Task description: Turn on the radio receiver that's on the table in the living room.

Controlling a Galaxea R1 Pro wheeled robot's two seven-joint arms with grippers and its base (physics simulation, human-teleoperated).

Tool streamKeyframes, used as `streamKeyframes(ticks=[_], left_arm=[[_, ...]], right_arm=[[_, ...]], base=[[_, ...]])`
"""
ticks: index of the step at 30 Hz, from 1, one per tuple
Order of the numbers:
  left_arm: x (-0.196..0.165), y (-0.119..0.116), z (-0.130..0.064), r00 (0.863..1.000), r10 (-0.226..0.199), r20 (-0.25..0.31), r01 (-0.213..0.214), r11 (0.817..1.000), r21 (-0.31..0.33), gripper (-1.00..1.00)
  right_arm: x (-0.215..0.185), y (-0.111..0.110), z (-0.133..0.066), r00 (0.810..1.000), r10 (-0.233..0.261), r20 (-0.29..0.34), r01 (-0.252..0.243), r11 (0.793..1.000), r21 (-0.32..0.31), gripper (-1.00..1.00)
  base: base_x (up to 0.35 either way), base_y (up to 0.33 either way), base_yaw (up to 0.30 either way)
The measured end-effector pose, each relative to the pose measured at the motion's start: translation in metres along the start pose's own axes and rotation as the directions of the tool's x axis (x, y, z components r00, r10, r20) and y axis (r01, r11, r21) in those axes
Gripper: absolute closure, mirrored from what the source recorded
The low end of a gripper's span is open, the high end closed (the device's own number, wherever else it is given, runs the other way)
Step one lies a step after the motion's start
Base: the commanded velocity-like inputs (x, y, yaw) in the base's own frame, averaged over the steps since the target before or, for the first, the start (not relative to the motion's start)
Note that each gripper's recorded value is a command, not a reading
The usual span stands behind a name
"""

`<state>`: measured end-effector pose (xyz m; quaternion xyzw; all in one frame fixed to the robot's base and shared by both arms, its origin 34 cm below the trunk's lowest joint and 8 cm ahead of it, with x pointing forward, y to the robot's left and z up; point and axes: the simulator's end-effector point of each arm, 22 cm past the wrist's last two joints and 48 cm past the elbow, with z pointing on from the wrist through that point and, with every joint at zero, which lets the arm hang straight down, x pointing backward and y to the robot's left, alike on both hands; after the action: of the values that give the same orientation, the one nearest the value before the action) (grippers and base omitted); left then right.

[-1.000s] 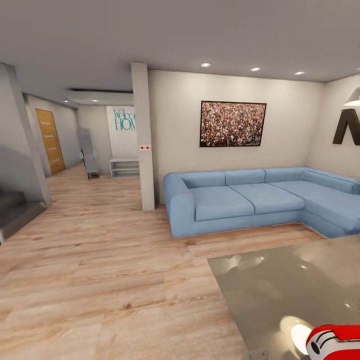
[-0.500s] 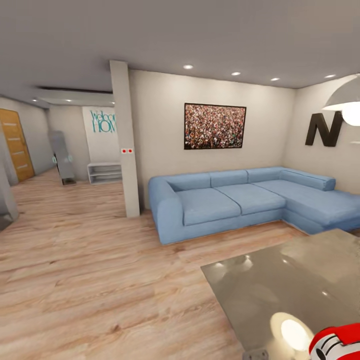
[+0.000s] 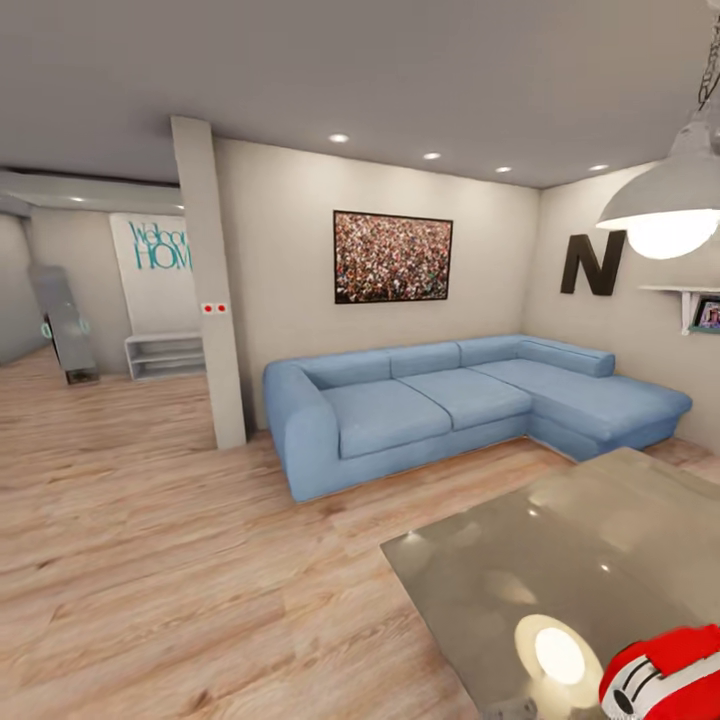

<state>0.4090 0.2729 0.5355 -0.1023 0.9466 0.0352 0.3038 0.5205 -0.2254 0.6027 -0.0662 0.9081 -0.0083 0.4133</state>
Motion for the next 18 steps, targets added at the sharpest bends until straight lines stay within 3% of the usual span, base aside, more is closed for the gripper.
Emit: streamKeyframes(ticks=[18], left_arm=[[-0.0009,-0.0033,-0.0005,1.000,-0.003,0.002,0.003,1.000,0.005,-1.00]], right_arm=[[-0.0018,0.0000,-0.0003,1.000,-0.002,0.004,0.002,1.000,0.000,-1.00]], base=[[0.001,0.000,-0.290]])
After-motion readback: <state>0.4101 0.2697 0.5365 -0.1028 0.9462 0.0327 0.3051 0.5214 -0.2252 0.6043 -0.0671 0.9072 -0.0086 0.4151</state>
